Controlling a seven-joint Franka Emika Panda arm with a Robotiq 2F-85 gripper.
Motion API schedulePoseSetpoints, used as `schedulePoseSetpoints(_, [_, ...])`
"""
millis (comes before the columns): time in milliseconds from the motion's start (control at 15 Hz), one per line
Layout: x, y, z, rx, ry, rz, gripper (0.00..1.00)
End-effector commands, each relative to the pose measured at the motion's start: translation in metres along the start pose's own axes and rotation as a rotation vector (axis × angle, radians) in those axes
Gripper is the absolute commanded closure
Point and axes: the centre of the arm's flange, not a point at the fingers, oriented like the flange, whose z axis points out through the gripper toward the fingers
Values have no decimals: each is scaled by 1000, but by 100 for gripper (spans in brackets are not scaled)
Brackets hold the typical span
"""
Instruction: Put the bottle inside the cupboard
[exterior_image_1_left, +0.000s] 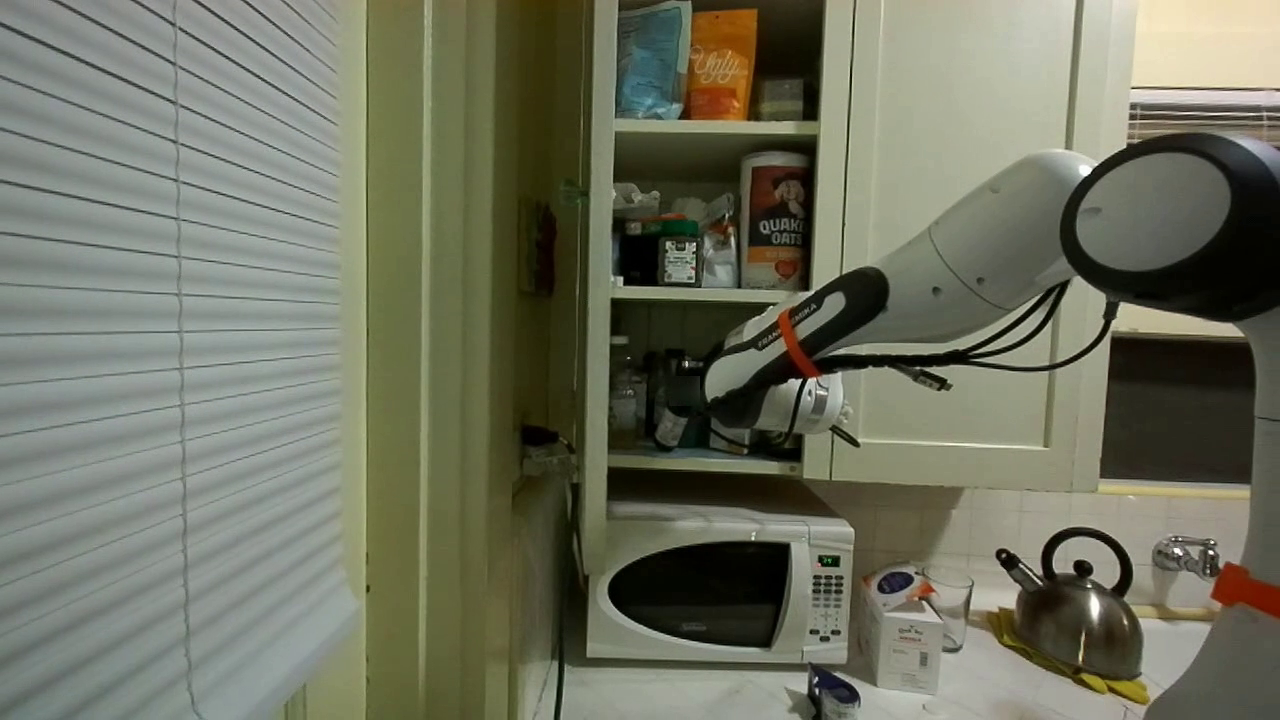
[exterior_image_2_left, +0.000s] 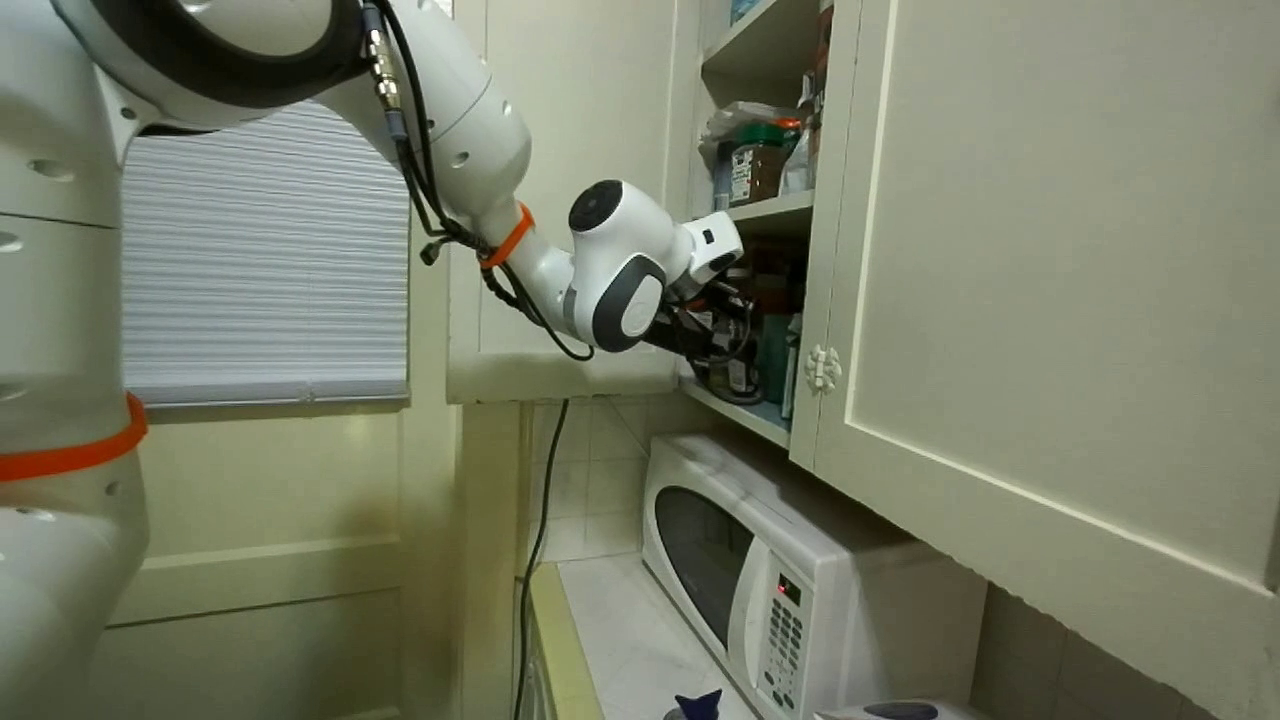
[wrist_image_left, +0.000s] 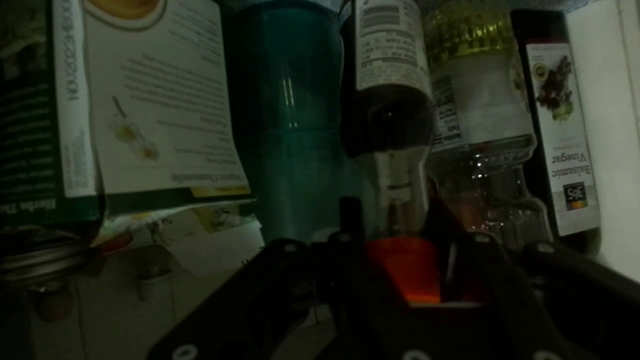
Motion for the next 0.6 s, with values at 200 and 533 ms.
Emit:
schedulePoseSetpoints(200, [20, -18, 14, -16, -42, -46, 88])
schedulePoseSetpoints(533, [38, -28, 27, 16, -130, -101, 88])
